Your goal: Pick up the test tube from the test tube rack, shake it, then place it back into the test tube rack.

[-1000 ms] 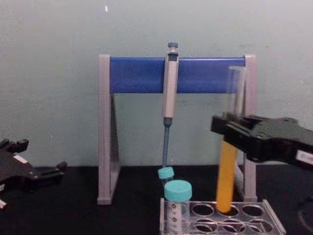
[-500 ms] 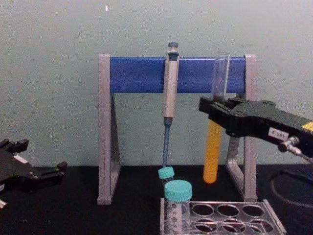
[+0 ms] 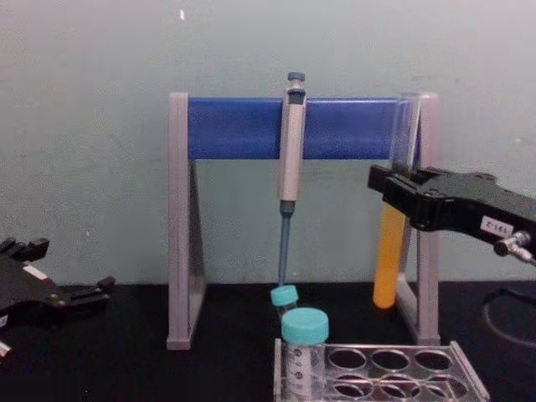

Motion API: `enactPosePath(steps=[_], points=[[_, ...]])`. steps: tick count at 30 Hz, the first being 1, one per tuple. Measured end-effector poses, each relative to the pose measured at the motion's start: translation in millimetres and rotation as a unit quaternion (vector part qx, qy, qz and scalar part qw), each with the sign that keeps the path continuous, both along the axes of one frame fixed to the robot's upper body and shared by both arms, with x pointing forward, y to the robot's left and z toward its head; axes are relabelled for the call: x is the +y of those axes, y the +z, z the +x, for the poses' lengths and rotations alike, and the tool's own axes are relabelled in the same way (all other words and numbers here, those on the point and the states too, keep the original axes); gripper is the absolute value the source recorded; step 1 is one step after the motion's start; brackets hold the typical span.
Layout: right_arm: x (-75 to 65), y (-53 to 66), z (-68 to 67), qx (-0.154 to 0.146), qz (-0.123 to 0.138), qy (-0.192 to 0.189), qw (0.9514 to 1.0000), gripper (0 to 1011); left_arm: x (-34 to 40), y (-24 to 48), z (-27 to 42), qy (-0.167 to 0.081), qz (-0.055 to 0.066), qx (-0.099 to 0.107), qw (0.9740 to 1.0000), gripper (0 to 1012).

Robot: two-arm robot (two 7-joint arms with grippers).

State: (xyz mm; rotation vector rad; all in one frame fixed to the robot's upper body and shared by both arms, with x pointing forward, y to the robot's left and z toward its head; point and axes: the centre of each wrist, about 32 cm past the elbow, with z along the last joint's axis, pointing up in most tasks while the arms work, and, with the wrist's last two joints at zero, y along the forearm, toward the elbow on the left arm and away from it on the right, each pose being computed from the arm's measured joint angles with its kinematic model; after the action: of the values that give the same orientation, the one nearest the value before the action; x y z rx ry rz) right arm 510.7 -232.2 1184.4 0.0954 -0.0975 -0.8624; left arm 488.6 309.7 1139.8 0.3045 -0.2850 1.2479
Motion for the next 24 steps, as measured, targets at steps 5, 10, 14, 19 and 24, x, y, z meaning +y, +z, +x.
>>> enactPosePath(steps=[5, 10, 14, 19, 24], points=[[0.3, 0.0, -1.1, -0.001, 0.000, 0.000, 1.0000, 226, 0.0, 0.0, 0.0, 0.000, 0.000, 0.000, 1.0000, 1001], [0.8, 0.1, -1.8, -0.001, 0.000, 0.000, 1.0000, 226, 0.0, 0.0, 0.0, 0.000, 0.000, 0.000, 1.0000, 1001], [1.1, 0.2, -2.8, -0.001, -0.001, -0.001, 1.0000, 226, 0.0, 0.0, 0.0, 0.000, 0.000, 0.000, 1.0000, 1001], [0.2, 1.1, -4.1, -0.003, -0.002, -0.006, 1.0000, 225, 0.0, 0.0, 0.0, 0.000, 0.000, 0.000, 1.0000, 1001], [-4.1, 2.7, -7.2, -0.004, -0.005, -0.013, 0.9999, 226, 0.0, 0.0, 0.0, 0.000, 0.000, 0.000, 1.0000, 1001]])
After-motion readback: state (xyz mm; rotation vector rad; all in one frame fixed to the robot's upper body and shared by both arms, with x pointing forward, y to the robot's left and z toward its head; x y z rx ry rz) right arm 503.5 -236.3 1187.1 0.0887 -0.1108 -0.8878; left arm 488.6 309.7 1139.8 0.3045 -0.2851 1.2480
